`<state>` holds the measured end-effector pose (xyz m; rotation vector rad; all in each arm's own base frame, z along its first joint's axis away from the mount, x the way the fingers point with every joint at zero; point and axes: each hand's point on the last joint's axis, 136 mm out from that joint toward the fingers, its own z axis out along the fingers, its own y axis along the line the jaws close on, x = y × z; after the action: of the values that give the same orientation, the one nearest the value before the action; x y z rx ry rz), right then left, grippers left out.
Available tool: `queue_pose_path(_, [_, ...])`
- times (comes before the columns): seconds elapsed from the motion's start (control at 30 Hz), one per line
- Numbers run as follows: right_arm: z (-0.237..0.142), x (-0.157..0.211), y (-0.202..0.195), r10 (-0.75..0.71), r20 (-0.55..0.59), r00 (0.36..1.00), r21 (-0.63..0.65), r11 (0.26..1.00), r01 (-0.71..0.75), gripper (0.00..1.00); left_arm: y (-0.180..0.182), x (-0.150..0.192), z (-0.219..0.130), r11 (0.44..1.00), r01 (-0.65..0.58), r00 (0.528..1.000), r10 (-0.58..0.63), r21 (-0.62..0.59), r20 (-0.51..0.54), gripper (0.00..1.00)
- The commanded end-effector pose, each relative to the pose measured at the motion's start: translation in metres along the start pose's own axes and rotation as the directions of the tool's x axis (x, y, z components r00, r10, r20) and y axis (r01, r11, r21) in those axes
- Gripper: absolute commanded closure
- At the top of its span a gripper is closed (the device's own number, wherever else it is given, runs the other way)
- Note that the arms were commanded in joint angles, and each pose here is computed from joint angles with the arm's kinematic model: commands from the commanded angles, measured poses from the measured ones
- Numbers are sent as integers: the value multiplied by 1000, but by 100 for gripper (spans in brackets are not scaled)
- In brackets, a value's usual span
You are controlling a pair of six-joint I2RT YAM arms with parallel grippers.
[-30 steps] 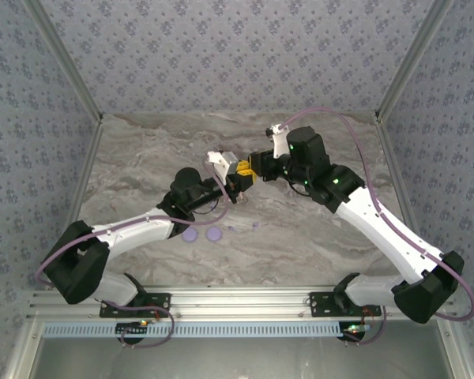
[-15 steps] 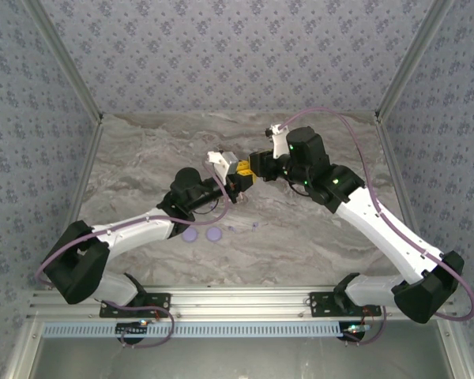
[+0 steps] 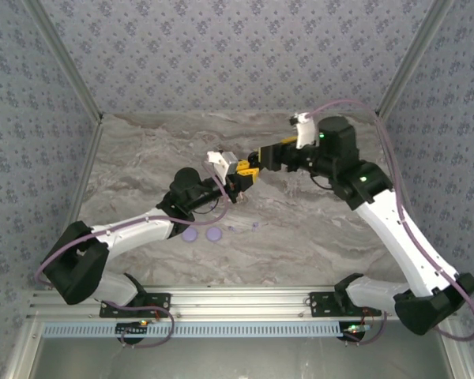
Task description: Insert the wireless bluetooth earbuds into the charging case
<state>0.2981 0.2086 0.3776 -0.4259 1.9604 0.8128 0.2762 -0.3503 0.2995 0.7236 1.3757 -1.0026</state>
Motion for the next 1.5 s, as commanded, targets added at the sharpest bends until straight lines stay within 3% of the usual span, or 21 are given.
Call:
queue_pose_path(0.0, [-10,20,18,28,-84,996,-201,978,-45,0,-21,-36,-4,995,-59,995,51,82,90,100])
queue_pose_path(0.3, [6,35,37,89,-176,980,-418,895,-156,0,-47,-46,-2,969,-64,994,42,237,96,100])
queue_pose_path(0.5, [10,34,50,68,-195,978,-471,868,-155,0,-50,-45,0,965,-57,995,35,257,88,100])
queue_pose_path(0.87, [-14,25,70,11,-133,991,-521,850,-79,1,-46,-35,1,969,-52,998,41,242,51,100])
queue_pose_path(1.27, [-12,44,53,3,-147,989,-429,901,-67,0,-42,-31,3,973,-49,998,42,225,36,100])
queue_pose_path(1.47, [-15,36,1,-20,-85,996,-122,992,9,0,-38,-22,8,976,-39,999,38,213,6,100])
